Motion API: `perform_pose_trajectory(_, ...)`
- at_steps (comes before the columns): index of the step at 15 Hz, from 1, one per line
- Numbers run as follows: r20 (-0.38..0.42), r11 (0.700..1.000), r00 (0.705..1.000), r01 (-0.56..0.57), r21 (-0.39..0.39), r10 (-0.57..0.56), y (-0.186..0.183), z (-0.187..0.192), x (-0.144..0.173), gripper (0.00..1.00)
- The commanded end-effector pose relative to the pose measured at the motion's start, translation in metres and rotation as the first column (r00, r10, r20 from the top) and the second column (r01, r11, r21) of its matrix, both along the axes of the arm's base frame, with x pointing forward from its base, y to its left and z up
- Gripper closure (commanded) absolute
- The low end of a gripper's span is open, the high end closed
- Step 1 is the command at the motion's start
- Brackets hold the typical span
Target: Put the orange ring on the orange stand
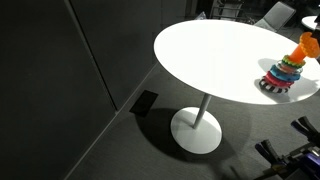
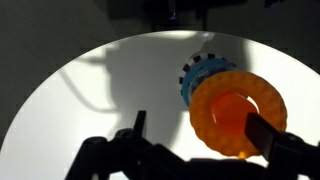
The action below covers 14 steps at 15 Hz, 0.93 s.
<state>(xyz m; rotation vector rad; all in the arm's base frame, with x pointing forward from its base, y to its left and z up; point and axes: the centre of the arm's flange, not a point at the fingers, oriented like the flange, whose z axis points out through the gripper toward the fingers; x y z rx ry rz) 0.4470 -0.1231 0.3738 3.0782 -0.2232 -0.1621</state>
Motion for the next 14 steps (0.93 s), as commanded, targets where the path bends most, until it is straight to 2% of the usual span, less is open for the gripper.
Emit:
perform_pose_trajectory(1, 0.024, 1.000, 1.000, -0.002, 0.007, 0.002, -0.004, 0.003, 0.009, 0.00)
perform_pose_trajectory(8, 0.045, 1.000, 0.999, 0.005, 0.003, -0.005, -0.005, 0.000, 0.019, 0.00)
perform_pose_trajectory(14, 0.059, 0.999, 0.998, 0.004, 0.032, -0.005, 0.002, -0.006, 0.024, 0.00)
